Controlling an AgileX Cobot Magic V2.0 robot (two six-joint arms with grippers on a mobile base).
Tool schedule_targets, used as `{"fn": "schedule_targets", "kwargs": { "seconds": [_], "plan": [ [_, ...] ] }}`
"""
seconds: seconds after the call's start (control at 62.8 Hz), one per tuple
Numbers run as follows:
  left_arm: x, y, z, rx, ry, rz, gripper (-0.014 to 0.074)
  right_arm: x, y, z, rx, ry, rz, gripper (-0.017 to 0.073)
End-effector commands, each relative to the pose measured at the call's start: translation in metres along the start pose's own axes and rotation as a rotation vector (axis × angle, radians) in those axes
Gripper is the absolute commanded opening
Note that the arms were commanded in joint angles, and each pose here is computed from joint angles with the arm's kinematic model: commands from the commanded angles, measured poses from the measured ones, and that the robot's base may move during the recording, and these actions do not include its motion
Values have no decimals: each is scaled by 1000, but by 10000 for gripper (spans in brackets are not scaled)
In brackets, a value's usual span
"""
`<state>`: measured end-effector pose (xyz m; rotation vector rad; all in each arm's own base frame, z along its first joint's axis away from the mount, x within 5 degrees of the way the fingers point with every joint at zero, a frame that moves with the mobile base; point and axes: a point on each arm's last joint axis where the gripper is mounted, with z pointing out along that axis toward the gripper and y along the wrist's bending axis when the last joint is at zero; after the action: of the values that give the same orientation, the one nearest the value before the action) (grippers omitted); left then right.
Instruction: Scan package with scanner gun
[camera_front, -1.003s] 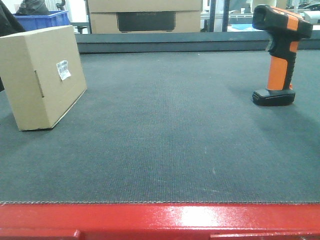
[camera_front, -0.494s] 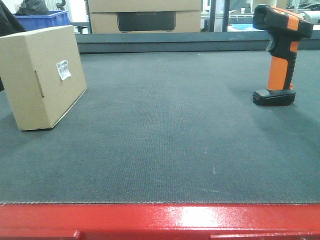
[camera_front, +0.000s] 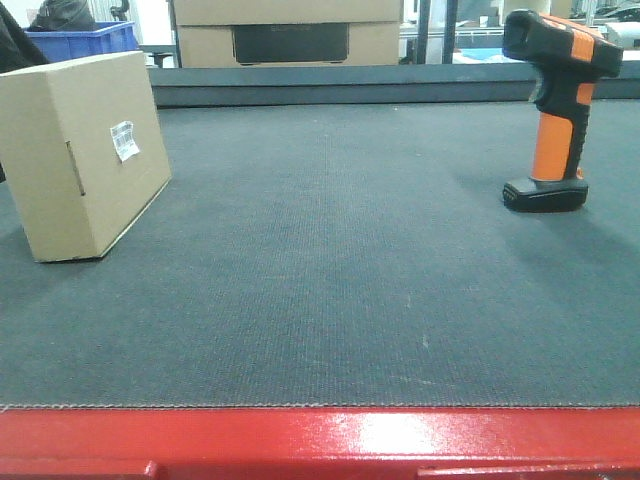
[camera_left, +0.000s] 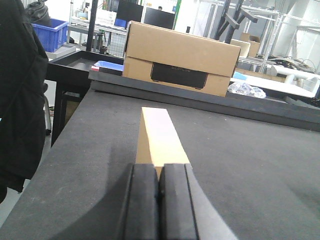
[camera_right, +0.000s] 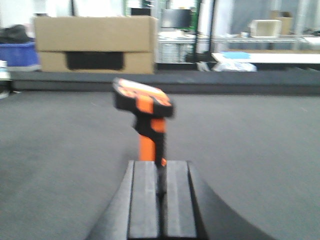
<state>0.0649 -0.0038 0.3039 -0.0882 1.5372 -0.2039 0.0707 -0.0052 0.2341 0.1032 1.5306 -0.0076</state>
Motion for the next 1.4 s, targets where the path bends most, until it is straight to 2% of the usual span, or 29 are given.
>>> {"fn": "schedule_targets", "kwargs": {
  "seconds": [0.0, 0.175, 0.414, 1.178, 1.194, 1.242, 1.306, 1.354, 1.369, 1.385],
  "plan": [
    [-1, 0, -1, 5, -19, -6, -111, 11, -2, -7, 17, -40, -16, -162],
    [-1, 0, -1, 5, -19, -6, -111, 29, -2, -15, 8, 47, -16, -162],
    [-1, 0, -1, 5, -19, -6, -111, 26, -2, -15, 7, 9, -16, -162],
    [-1, 0, -1, 5, -19, -6, -111, 27, -1, -15, -1, 24, -15, -162],
    [-1, 0, -1, 4, -20, -3, -111, 27, -1, -15, -1, 24, -15, -162],
    [-2, 1, -2, -6, -36, 55, -111, 27, -1, -15, -1, 24, -15, -162],
    [-1, 0, -3, 5, -75, 85, -111, 27, -1, -15, -1, 24, -15, -162],
    [4, 0, -3, 15, -102, 146, -111, 27, -1, -15, -1, 24, -15, -162],
    [6, 0, -3, 12, -107, 187, -111, 27, -1, -15, -1, 24, -15, -162],
    [10, 1, -2, 10, -108, 191, -111, 27, -1, -15, -1, 24, -15, -162]
  ]
}}
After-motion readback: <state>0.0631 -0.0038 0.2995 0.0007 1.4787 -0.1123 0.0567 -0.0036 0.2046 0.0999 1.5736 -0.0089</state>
